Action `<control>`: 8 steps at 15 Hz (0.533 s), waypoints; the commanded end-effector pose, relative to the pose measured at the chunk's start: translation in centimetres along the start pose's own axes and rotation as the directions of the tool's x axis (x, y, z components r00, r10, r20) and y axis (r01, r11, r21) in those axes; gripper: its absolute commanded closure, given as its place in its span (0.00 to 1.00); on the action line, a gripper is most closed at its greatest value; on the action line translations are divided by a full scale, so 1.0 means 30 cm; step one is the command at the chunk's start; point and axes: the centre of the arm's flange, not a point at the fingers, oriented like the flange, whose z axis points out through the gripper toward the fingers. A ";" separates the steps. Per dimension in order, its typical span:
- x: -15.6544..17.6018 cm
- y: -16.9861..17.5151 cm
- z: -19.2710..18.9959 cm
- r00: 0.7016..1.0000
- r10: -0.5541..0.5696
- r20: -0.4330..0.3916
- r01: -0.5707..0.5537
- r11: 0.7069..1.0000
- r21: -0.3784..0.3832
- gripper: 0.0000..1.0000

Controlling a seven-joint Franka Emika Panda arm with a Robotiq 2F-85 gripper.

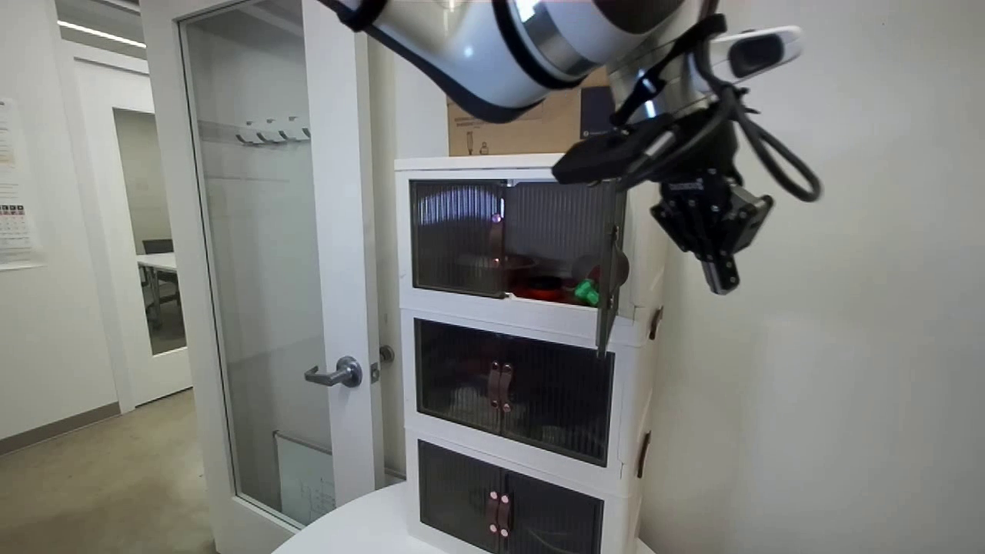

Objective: Close the top cabinet doors

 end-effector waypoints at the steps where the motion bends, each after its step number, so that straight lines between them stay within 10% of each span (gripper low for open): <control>1: -0.142 -0.197 -0.135 0.990 -0.138 -0.039 0.141 0.986 0.087 1.00; 8: -0.616 -0.526 -0.447 0.868 -0.459 -0.191 0.491 0.853 0.178 1.00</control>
